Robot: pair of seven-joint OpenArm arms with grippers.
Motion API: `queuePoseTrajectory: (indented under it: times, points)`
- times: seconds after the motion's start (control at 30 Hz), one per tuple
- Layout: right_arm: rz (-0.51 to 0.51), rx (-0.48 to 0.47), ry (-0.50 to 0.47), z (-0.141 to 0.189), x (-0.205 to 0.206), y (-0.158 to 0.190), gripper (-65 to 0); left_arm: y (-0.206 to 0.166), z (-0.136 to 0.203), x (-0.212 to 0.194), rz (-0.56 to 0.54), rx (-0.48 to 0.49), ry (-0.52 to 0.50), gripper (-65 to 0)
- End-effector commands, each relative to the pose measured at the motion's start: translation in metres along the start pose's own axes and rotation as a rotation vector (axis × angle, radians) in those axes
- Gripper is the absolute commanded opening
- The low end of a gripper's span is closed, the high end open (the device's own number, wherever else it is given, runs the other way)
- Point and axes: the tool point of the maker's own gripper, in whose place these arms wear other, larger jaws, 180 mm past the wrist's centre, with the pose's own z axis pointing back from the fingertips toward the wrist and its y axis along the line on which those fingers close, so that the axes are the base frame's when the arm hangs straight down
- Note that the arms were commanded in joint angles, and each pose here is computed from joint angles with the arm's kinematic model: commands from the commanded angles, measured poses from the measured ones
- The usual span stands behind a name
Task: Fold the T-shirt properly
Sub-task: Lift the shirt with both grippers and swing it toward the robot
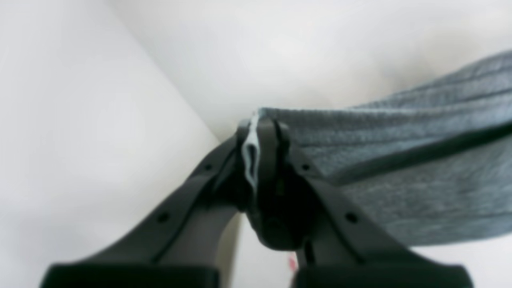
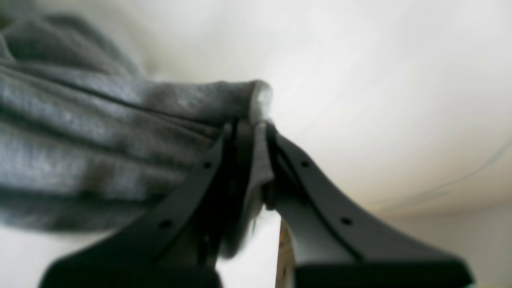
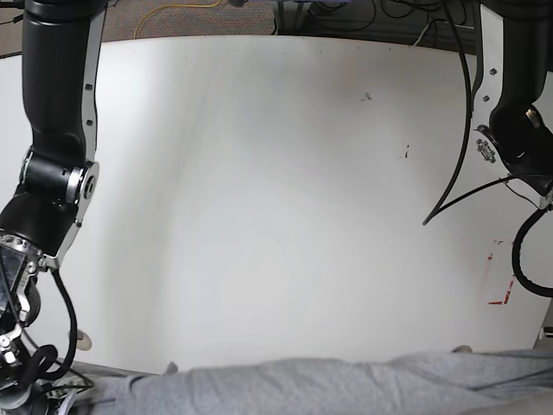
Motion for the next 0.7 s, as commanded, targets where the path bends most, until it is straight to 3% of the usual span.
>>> queuePoseTrajectory:
  times: [0.0, 0.67]
  points:
    - [-0.006, -0.079, -0.018, 0.012, 0.007, -0.028, -65.0, 0.023, 0.008, 0.012, -0.004, 0.073, -0.020, -65.0]
    - [-0.046, -0.057, -0.001, 0.006, -0.012, -0.021, -65.0, 0.010, -0.008, 0.000, 0.000, 0.016, 0.029, -65.0]
